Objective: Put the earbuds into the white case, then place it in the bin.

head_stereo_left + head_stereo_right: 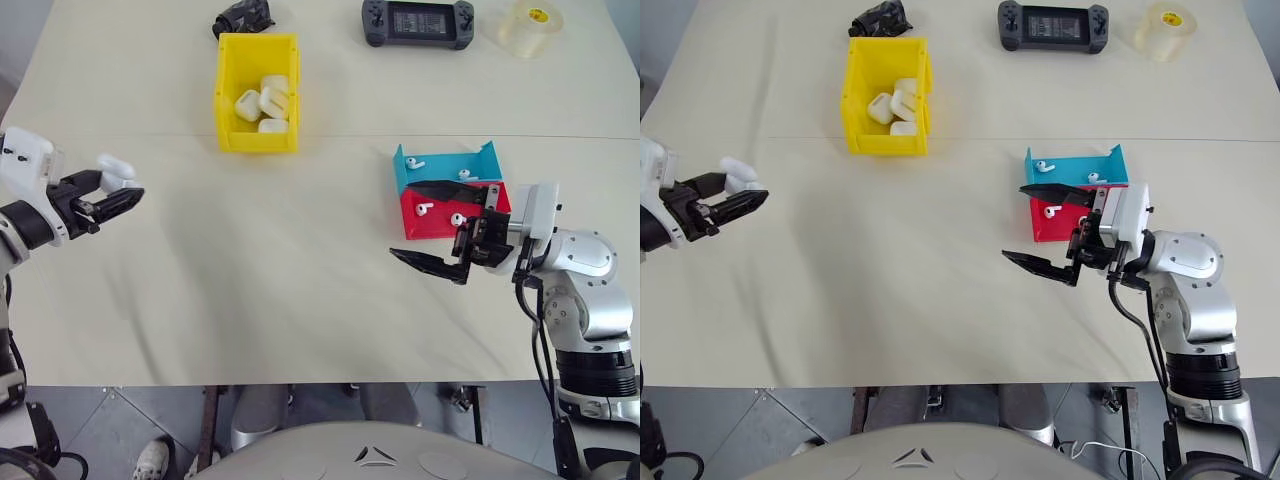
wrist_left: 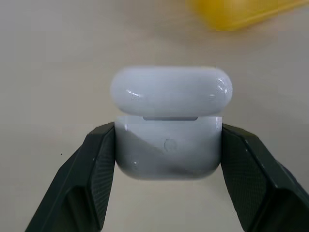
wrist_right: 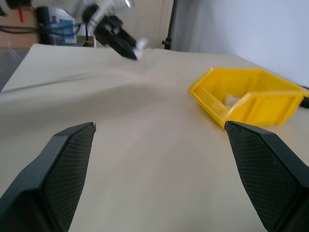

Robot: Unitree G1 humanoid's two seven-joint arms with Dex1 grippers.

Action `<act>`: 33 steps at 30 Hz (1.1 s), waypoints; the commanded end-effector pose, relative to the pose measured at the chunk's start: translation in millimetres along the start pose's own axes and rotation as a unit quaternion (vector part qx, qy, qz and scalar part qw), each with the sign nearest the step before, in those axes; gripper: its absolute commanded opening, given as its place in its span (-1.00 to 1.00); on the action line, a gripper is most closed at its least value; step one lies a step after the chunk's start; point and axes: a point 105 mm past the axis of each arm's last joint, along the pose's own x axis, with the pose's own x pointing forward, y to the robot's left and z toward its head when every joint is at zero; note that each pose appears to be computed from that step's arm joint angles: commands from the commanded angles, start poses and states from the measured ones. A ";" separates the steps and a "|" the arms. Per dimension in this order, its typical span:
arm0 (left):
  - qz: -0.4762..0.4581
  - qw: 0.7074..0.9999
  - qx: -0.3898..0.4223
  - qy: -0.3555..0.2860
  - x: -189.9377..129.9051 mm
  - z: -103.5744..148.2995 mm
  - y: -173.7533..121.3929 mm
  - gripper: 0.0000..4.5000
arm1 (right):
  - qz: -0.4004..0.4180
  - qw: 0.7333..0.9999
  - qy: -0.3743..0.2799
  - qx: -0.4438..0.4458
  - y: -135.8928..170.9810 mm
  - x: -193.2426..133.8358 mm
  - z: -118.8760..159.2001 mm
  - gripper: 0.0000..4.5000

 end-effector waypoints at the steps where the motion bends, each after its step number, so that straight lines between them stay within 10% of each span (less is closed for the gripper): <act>1: -0.096 0.985 0.106 -0.097 0.1 34.5 -43.9 0.25 | -0.017 1.000 0.009 -0.022 -7.9 -14.2 5.0 1.00; 17: -0.236 0.924 0.125 -0.272 55.3 41.1 -160.3 0.25 | -0.091 0.990 0.099 -0.041 -18.3 -76.0 1.3 1.00; 33: -0.314 0.825 0.021 -0.470 106.6 118.3 -224.7 0.25 | -0.145 0.961 0.232 -0.032 -22.4 -146.7 6.0 1.00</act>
